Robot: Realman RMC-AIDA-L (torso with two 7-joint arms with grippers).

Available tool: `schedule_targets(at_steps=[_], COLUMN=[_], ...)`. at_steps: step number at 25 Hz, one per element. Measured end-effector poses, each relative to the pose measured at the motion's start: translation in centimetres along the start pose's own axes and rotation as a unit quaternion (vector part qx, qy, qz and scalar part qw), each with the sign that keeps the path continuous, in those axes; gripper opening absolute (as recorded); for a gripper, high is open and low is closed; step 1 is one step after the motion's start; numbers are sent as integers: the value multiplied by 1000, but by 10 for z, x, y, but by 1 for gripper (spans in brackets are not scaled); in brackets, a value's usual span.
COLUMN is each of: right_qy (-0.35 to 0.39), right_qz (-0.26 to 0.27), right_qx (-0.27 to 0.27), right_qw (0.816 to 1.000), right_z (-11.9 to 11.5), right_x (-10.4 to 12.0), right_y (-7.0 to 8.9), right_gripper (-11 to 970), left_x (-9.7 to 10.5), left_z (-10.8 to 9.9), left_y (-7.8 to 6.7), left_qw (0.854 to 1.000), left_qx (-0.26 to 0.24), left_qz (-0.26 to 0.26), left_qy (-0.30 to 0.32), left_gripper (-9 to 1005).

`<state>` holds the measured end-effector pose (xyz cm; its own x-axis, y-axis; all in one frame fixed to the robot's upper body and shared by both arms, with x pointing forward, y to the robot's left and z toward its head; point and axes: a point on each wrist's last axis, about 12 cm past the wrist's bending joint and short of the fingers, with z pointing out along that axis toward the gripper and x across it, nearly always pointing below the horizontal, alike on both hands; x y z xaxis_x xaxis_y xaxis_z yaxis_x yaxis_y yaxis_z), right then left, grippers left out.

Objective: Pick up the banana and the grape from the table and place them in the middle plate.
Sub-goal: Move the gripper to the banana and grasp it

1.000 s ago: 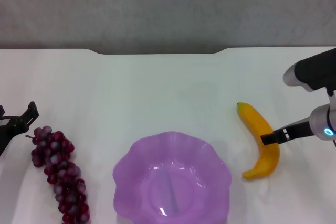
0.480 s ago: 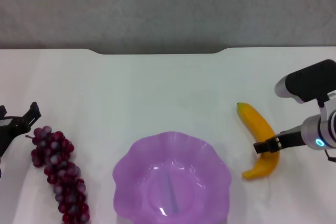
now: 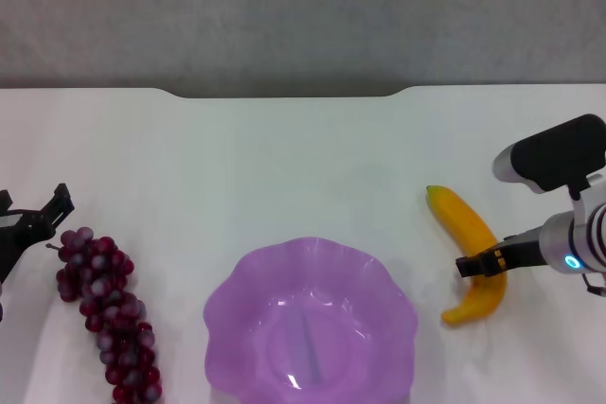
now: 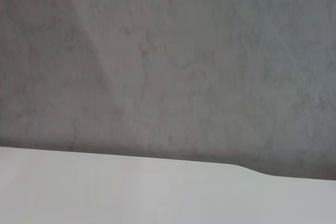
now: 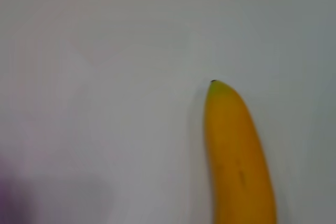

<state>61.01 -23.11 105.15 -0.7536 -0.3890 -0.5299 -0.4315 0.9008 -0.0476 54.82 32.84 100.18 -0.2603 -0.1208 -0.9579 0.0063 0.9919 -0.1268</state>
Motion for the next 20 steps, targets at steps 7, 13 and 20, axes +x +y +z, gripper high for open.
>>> schedule_targets(at_steps=[7, 13, 20], right_qy=[-3, -10, -16], right_qz=[-6, -8, -12], right_qx=[-8, -5, -2], right_qw=[1000, 1000, 1000], right_z=[6, 7, 8], right_x=[5, 5, 6], right_y=[9, 9, 10], right_gripper=[877, 876, 670], left_x=[0, 1, 2], left_z=[0, -1, -2], left_y=[0, 0, 2], left_qw=[1000, 1000, 1000], left_qx=[0, -1, -5], left_qz=[0, -1, -2], left_qy=[0, 1, 1], left_gripper=[886, 886, 885])
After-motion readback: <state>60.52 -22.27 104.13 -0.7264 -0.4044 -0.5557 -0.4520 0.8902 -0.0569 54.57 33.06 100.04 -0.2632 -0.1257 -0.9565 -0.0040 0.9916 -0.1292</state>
